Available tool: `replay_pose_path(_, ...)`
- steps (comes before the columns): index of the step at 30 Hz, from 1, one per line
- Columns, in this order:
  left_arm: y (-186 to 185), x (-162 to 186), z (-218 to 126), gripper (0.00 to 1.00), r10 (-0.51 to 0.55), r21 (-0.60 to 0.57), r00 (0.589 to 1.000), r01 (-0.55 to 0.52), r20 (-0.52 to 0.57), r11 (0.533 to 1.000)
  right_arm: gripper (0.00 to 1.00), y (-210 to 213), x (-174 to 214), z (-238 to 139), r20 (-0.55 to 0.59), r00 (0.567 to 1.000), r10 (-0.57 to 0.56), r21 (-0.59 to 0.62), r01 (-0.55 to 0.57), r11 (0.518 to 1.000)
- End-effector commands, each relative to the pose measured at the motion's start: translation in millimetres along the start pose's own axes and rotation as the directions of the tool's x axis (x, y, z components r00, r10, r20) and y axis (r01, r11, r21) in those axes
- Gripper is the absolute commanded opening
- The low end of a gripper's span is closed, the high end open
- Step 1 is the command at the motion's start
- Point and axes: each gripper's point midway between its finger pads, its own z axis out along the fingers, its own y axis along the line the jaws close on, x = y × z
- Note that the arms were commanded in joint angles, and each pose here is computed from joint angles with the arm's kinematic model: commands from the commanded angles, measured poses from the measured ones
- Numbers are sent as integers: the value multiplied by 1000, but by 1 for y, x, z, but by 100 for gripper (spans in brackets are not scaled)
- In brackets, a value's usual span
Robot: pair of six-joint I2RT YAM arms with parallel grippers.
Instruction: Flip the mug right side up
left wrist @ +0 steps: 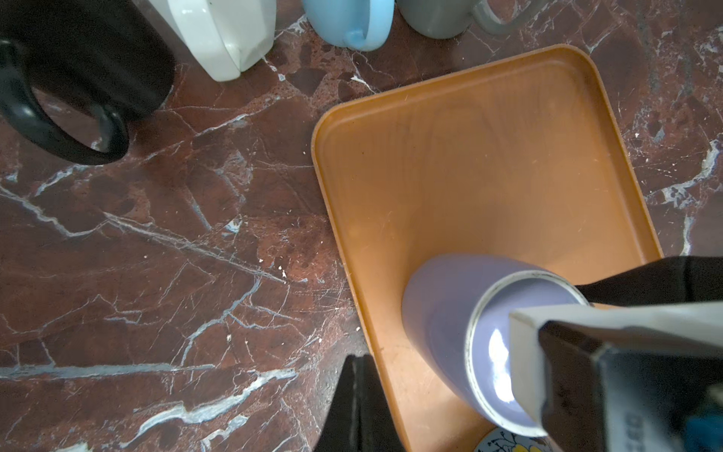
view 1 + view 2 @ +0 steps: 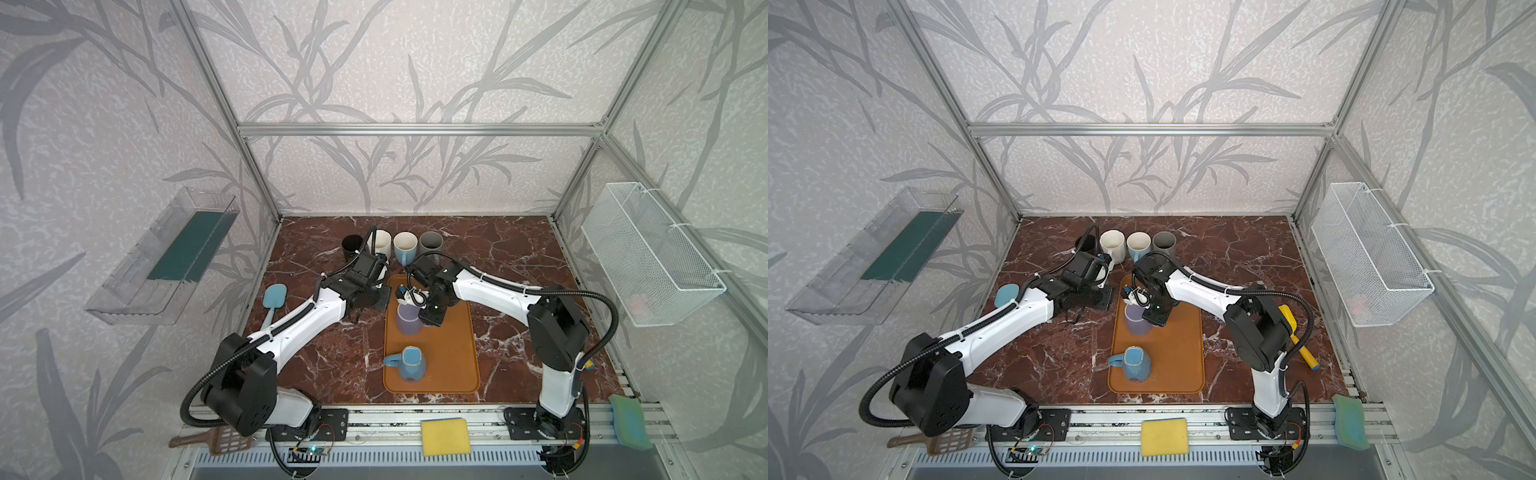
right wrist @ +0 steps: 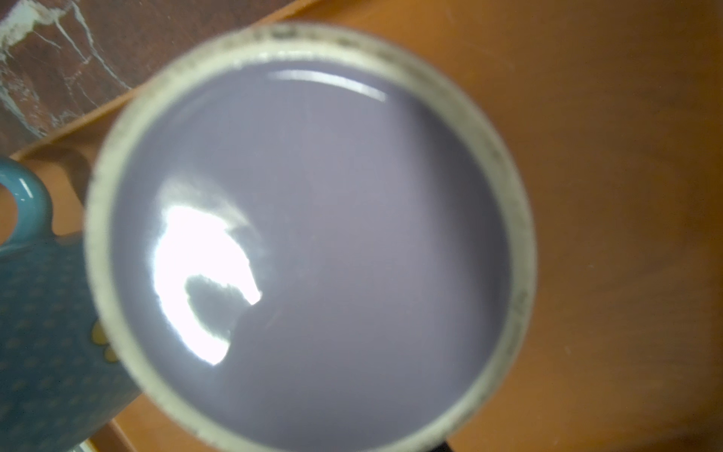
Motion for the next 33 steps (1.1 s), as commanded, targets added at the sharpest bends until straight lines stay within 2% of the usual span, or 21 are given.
replay_pose_path(1,-1,-4,-7,5,2,15,1000,-2,31,1000,31,4,-1,0,-11,1000,-10,-19,9,1000)
replay_pose_path(12,-2,-9,-11,5,-5,22,998,4,55,1000,13,1,-8,-5,35,999,6,-4,-6,1000)
replay_pose_path(17,-3,-14,-15,5,-15,25,996,13,83,1000,5,-7,-14,-14,119,991,58,-18,-56,998)
replay_pose_path(20,-3,-19,-21,7,-22,26,994,19,109,999,0,-13,-18,-26,208,973,101,-35,-96,995)
replay_pose_path(26,-4,-31,-32,8,-38,38,984,32,173,999,0,-28,-20,-48,386,892,235,-146,-193,970)
replay_pose_path(27,-5,-33,-33,9,-43,44,982,36,184,998,0,-29,-23,-61,433,868,244,-153,-196,969)
replay_pose_path(33,-18,-45,-41,12,-98,138,963,65,249,988,0,-45,-27,-84,569,745,348,-233,-259,937)
